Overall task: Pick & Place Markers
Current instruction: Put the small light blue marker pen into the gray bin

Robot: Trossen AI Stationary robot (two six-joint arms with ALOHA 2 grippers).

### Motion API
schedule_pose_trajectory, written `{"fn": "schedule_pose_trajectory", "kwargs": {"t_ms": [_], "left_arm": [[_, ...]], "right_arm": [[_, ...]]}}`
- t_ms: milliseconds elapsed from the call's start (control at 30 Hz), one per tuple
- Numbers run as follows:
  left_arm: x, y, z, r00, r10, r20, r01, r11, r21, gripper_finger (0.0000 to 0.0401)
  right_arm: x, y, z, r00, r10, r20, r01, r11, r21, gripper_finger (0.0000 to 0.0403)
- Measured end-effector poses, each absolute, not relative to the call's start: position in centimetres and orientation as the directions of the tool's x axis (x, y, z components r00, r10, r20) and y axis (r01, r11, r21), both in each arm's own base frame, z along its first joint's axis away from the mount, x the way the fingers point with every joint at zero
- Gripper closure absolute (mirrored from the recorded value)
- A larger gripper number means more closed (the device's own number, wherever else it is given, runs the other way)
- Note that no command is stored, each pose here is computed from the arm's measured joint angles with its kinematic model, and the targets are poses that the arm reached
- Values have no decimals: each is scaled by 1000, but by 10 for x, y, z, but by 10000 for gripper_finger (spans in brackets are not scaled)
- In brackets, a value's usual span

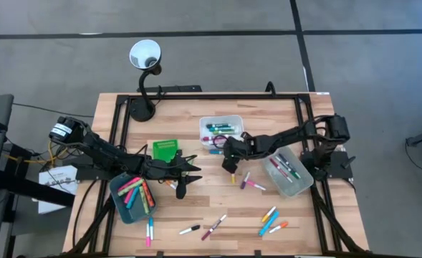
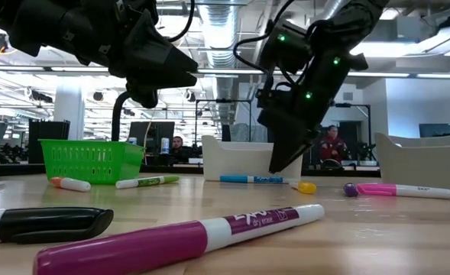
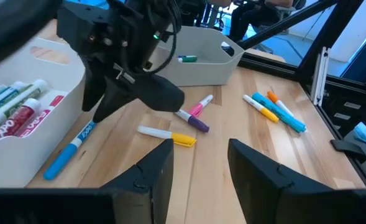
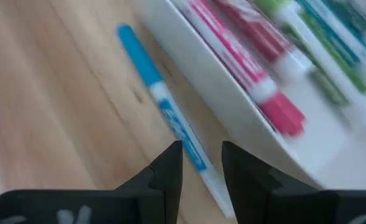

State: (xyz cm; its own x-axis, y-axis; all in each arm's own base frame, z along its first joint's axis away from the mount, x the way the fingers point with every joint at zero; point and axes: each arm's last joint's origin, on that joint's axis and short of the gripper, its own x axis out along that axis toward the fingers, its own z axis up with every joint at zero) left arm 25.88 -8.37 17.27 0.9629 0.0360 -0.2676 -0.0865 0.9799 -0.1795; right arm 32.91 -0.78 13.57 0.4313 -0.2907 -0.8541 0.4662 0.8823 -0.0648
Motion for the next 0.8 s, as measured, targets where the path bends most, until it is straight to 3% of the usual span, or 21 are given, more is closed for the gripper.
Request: {"fn": "schedule_pose_trajectory", "kwargs": {"t_ms": [333,633,800], "left_arm": [[259,-84,173,963,35,-267,-86,980,-180,254],[259,-84,173,963,35,-267,-86,980,-179,254],[259,-84,173,963,35,-267,-86,980,-179,254]], "right_arm": [[331,-14,135,450,-201,-870,388,922,-12,295],[332,-18,136,458,-228,-859,308,947,-87,217],[331,-18,136,452,-223,-864,283,954,-99,202]]}}
